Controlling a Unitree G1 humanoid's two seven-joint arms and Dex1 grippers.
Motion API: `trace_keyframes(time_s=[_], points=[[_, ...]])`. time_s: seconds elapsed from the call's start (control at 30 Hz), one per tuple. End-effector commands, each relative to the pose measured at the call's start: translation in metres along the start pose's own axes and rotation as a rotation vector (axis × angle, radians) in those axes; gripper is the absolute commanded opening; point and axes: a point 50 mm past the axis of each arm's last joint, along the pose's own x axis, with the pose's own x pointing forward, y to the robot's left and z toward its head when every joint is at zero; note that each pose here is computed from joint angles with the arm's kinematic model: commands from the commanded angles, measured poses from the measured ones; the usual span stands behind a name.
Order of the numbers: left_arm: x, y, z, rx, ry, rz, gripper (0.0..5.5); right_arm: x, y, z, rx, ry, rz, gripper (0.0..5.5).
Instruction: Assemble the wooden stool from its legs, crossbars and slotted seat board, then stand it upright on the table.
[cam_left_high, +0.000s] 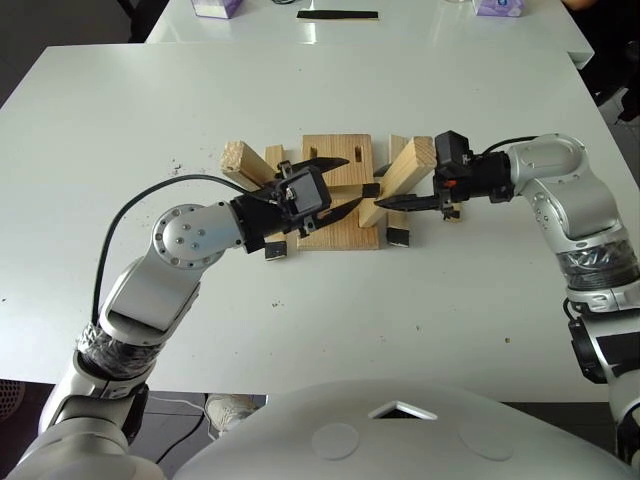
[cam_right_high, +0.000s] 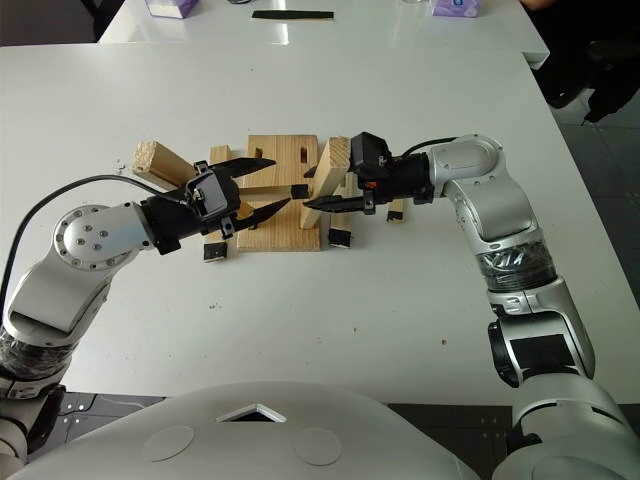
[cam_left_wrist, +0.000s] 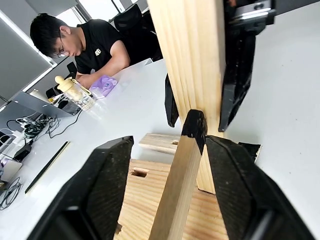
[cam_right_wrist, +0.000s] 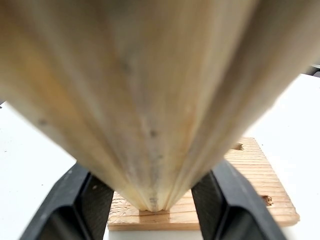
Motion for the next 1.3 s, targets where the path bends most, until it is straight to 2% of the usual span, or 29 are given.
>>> trace_keyframes(time_s=[0.03,0.27,0.47,0.97,1.17,1.23,1.3], points=[[0.002,-0.001,-0.004,-0.003,0.013,0.001,1.81,0.004,0.007,-0.007,0.008,0.054,0.041,2.03],[0.005,-0.006,-0.004,-0.041,-0.008,-0.007,0.83,0.007,0.004,-0.003,0.017,0.046,0.011,2.03],[0.008,-0.017,-0.011,-0.112,-0.006,-0.012,0.01,0.009,0.0,0.016,0.091,-0.034,-0.023,2.03],[0.007,-0.024,-0.047,-0.272,0.086,0.081,0.0,0.008,-0.005,0.03,0.114,-0.053,-0.068,2.03],[0.004,-0.025,-0.046,-0.31,0.081,0.095,0.0,0.006,-0.006,0.033,0.121,-0.048,-0.087,2.03],[0.006,-0.016,-0.035,-0.303,0.012,0.154,0.0,0.007,-0.007,0.031,0.125,-0.032,-0.086,2.03],[0.006,0.01,-0.006,-0.32,-0.165,0.306,0.0,0.004,-0.008,0.025,0.137,-0.007,-0.093,2.03]])
